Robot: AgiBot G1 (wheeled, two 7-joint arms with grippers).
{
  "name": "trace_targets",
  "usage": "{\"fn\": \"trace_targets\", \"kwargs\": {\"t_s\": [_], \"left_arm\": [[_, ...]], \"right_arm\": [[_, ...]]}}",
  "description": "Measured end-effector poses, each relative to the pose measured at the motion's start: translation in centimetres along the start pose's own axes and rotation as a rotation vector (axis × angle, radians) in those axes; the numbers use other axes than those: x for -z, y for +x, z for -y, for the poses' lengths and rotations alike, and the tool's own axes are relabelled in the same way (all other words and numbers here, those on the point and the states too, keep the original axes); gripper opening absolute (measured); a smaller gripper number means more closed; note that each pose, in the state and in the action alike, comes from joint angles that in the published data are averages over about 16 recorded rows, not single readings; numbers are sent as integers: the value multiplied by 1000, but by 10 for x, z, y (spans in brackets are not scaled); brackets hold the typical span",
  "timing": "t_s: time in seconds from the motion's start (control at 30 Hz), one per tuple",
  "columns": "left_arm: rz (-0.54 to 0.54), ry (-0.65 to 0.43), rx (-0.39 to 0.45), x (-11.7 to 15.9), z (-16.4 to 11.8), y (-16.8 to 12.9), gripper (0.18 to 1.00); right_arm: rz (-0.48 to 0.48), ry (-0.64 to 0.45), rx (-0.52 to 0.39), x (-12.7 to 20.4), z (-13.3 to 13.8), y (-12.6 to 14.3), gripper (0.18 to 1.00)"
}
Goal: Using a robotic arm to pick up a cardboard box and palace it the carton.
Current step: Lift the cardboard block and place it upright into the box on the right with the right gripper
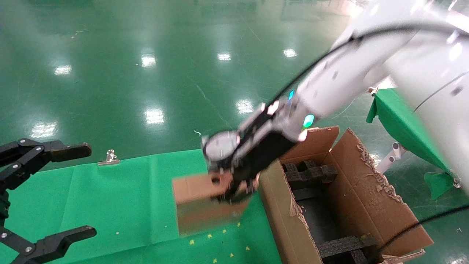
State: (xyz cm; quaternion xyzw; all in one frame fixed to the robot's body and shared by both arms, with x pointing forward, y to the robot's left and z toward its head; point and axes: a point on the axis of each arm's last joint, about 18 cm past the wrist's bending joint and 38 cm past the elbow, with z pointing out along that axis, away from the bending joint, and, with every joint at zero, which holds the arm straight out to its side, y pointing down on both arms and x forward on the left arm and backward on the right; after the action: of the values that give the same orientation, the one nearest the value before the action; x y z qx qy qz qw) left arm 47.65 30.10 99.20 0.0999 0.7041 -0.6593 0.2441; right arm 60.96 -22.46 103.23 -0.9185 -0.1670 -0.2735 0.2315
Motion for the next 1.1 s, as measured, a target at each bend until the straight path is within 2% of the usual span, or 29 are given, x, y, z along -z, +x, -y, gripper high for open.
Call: {"fn": "trace_targets", "kwargs": {"t_s": [0.27,0.53,0.77,1.1], "left_arm": [[0,0,0,0,0,0,1001],[0,0,0,0,0,0,1001],[0,0,0,0,0,0,1001],[0,0,0,0,0,0,1001]], "right_arm": [[-122,13,95,74,37,25,413],[-177,14,146,116,51,30,411],[-203,-17,106,144,32,20,410],[-266,-143,-51,201,-30,-19,409]]}}
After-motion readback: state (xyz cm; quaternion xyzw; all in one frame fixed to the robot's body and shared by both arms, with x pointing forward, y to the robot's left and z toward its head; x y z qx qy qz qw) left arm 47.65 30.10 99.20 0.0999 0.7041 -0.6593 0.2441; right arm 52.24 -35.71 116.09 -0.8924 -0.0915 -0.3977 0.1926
